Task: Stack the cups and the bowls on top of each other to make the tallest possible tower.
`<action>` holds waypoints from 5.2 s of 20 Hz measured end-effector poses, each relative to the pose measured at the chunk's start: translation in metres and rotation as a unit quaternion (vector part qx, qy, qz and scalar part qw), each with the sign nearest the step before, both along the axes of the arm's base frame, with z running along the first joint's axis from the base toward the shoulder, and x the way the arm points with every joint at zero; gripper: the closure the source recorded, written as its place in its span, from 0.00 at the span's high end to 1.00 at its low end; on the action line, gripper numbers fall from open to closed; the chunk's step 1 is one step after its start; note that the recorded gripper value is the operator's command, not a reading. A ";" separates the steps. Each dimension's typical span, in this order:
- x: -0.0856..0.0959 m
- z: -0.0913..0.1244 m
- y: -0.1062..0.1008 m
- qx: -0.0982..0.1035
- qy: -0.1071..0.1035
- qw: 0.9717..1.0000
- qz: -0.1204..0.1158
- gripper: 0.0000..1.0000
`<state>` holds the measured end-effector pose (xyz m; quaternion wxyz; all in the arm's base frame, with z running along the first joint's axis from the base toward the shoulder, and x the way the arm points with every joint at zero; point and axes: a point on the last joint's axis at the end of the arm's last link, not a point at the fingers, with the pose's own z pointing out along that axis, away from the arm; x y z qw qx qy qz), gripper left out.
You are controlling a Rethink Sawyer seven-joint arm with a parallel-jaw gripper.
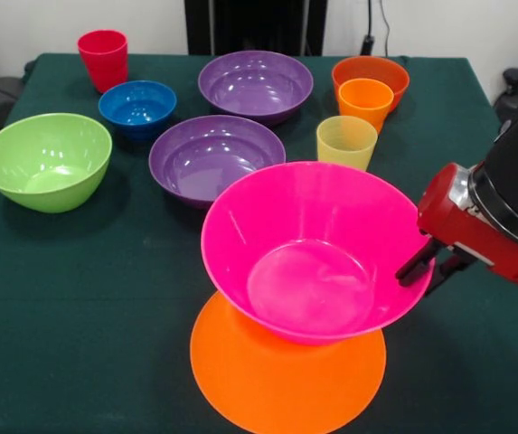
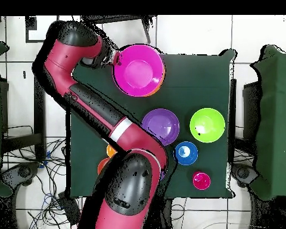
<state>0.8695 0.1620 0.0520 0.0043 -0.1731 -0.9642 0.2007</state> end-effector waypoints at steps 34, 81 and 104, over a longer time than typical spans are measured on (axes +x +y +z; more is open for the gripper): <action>0.012 0.000 -0.020 -0.018 -0.024 0.999 -0.021 0.00; 0.033 0.040 -0.048 0.025 -0.027 0.997 -0.065 1.00; -0.032 0.110 -0.070 0.091 0.005 0.996 0.012 1.00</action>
